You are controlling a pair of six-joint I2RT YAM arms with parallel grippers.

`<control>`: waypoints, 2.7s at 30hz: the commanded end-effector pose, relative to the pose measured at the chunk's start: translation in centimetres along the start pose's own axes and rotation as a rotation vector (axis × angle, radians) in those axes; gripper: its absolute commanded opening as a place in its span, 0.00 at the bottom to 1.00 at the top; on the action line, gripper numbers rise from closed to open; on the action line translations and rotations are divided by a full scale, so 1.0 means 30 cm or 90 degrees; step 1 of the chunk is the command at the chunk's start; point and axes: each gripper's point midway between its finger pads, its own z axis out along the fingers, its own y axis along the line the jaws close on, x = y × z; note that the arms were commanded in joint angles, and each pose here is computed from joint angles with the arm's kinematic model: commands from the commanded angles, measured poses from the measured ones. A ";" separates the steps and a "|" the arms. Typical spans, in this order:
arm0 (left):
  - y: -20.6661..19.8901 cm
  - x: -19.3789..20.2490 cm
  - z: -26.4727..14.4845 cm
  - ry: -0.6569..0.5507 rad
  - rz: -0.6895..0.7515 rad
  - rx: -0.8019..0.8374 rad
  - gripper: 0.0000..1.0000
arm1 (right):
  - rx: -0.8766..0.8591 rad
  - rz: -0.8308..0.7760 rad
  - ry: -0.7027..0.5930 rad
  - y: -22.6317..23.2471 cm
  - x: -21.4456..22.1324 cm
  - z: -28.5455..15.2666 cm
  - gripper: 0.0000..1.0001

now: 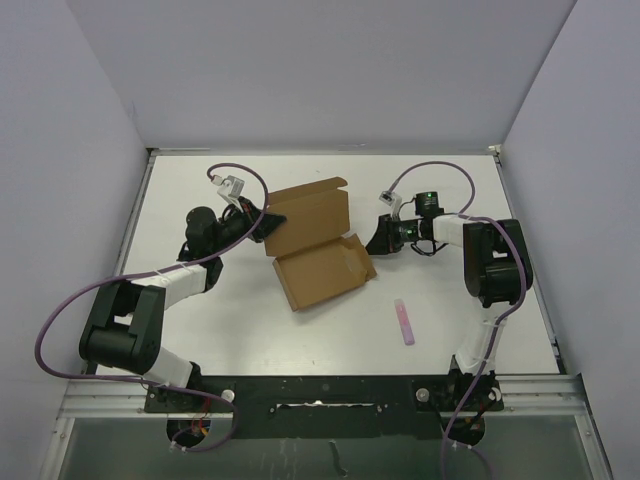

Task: Fold the paper box

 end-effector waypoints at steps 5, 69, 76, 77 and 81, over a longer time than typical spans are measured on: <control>-0.055 -0.089 0.026 -0.043 0.043 0.042 0.00 | -0.110 -0.045 -0.022 0.123 -0.059 0.018 0.34; -0.075 -0.084 0.024 -0.046 0.044 0.037 0.00 | 0.233 -0.193 0.091 0.033 -0.038 0.075 0.03; -0.082 -0.084 0.024 -0.045 0.047 0.042 0.00 | 0.114 -0.192 0.045 0.133 -0.063 0.081 0.27; -0.082 -0.085 0.024 -0.046 0.046 0.042 0.00 | 0.107 -0.191 0.038 0.139 -0.068 0.074 0.30; -0.086 -0.083 0.025 -0.045 0.046 0.048 0.00 | 0.081 -0.193 0.015 0.158 -0.085 0.046 0.37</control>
